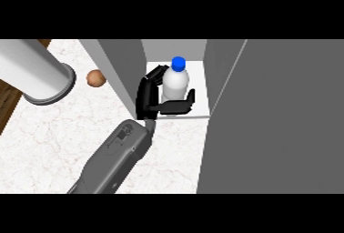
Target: Pick up the bottled water, place it into the cabinet and close the cabinet
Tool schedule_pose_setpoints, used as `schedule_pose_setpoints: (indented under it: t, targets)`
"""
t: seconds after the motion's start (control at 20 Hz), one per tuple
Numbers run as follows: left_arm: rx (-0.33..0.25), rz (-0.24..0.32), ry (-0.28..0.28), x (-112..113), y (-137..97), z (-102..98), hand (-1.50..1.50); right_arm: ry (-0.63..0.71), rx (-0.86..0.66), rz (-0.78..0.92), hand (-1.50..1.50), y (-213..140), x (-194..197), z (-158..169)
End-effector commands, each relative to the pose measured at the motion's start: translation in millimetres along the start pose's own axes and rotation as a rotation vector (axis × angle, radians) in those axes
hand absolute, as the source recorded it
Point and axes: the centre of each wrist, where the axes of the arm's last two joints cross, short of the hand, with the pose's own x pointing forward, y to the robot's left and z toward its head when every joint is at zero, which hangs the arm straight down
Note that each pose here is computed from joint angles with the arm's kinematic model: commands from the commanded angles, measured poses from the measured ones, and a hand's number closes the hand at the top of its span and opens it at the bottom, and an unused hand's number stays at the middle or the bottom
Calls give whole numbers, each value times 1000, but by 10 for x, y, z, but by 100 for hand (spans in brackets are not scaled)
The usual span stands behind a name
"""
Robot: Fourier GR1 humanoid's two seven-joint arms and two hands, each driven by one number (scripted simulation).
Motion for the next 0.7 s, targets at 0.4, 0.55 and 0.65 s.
schedule_pose_setpoints:
  t: [0.4,0.55,0.65]
  targets:
    - [155,-102,63,-67,24,-460,150,-23,12,8,-150,-116,331,154]
    - [184,-149,73,-310,117,-270,150,-25,2,-1,-150,-69,147,174]
    - [191,-146,59,-285,189,-421,150,-39,3,0,-150,-80,195,163]
